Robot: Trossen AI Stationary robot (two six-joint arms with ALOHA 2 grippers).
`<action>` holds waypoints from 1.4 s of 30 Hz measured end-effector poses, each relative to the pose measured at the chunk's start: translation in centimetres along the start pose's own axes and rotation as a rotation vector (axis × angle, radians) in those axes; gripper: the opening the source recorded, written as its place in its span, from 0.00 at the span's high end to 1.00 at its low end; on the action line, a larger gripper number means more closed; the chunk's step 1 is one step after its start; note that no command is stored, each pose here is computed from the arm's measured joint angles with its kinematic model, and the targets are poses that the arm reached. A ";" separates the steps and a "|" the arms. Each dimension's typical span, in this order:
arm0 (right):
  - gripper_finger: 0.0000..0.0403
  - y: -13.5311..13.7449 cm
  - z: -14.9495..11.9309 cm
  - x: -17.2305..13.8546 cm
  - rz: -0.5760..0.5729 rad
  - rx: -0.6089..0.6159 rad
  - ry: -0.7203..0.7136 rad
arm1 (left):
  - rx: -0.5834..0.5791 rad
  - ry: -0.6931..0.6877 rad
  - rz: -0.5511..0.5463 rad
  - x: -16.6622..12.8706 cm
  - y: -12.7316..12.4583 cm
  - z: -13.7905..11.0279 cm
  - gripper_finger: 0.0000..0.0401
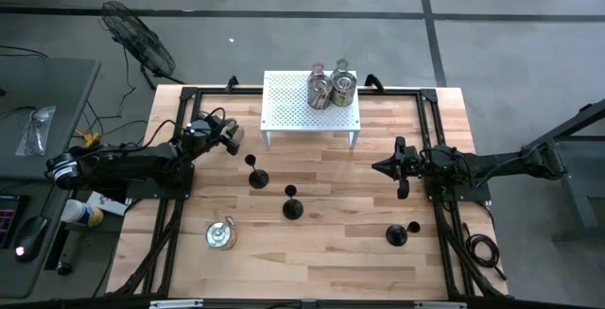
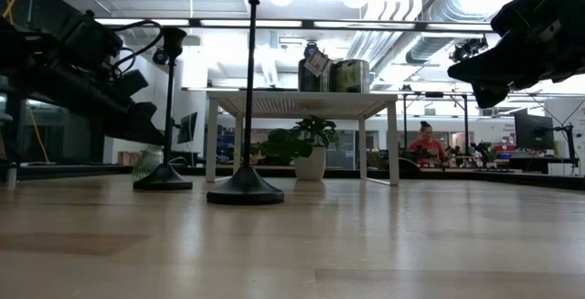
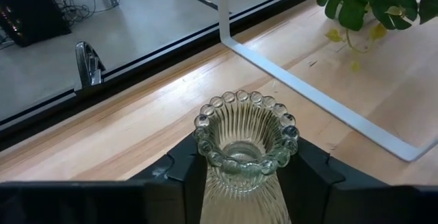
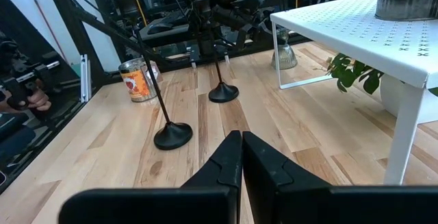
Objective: Pick & Place candle stick holders
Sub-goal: Put the green glass candle holder on the shelf aligned with the other glass candle holders
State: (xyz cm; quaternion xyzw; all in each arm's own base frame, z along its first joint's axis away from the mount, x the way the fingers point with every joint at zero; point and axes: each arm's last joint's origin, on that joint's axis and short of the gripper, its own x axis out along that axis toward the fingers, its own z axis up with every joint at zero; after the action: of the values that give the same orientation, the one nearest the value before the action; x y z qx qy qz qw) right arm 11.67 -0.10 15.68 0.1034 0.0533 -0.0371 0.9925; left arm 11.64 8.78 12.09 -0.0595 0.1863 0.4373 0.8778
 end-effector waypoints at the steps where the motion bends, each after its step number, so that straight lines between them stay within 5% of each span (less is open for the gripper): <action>1: 0.99 0.0 0.0 0.0 0.000 0.000 0.000 | 0.000 0.000 0.000 0.0 0.0 0.0 0.63; 25: 0.99 0.0 0.0 0.0 0.000 0.000 0.000 | -0.063 -0.088 -0.003 0.5 -0.4 3.8 0.65; 42: 0.99 0.0 0.0 0.0 0.000 0.000 0.000 | 0.003 -0.096 0.236 -0.1 -0.3 12.7 0.65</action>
State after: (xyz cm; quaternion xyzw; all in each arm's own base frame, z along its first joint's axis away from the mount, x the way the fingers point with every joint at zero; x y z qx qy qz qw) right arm 11.68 -0.10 15.67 0.1036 0.0534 -0.0371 0.9925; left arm 15.29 11.94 23.87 -0.0148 0.1507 0.5396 0.8282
